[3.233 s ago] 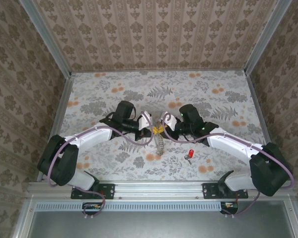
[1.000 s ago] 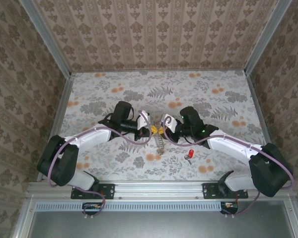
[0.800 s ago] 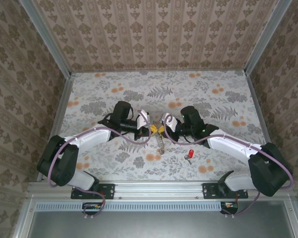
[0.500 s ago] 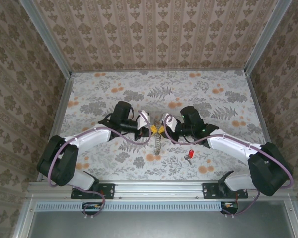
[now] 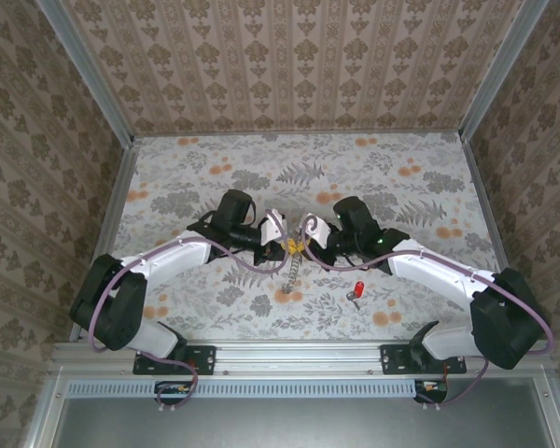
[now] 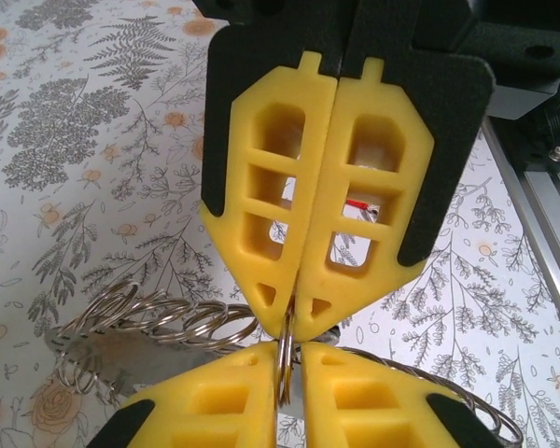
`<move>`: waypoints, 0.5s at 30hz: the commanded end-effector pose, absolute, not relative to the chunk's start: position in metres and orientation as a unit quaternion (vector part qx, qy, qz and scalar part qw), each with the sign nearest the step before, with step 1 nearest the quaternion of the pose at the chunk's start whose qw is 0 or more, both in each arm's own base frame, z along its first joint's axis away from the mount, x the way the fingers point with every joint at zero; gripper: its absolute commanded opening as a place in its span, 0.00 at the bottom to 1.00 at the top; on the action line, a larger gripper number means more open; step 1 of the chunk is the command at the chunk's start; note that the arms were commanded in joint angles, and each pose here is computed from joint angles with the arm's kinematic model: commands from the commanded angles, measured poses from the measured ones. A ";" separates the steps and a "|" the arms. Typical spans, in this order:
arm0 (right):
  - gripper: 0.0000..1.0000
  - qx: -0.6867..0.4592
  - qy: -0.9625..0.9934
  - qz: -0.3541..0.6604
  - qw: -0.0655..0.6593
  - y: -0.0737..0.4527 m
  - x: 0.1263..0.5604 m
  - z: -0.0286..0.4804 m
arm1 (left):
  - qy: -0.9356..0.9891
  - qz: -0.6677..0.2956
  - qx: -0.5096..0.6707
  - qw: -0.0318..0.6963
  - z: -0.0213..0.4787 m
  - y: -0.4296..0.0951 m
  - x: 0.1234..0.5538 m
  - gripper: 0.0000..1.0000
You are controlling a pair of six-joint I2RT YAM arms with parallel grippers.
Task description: Put the keys on the keyring
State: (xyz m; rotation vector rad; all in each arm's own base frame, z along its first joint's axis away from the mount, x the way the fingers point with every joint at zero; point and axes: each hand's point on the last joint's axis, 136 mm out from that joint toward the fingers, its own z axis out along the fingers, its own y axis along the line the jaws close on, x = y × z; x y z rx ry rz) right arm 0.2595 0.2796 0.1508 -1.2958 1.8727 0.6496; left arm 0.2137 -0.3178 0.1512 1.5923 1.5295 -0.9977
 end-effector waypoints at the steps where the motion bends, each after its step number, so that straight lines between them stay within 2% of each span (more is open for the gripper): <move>1: 0.01 -0.522 0.720 0.242 0.388 0.286 0.263 0.167 | 0.578 -0.386 0.628 0.351 0.157 -0.323 0.213 0.08; 4: 0.03 -0.526 0.717 0.243 0.388 0.287 0.262 0.169 | 0.579 -0.383 0.629 0.350 0.156 -0.322 0.213 0.00; 10: 0.12 -0.524 0.719 0.244 0.386 0.284 0.261 0.157 | 0.556 -0.405 0.625 0.368 0.167 -0.322 0.208 0.00; 15: 0.16 -0.518 0.713 0.271 0.386 0.287 0.259 0.153 | 0.540 -0.427 0.618 0.379 0.178 -0.321 0.205 0.00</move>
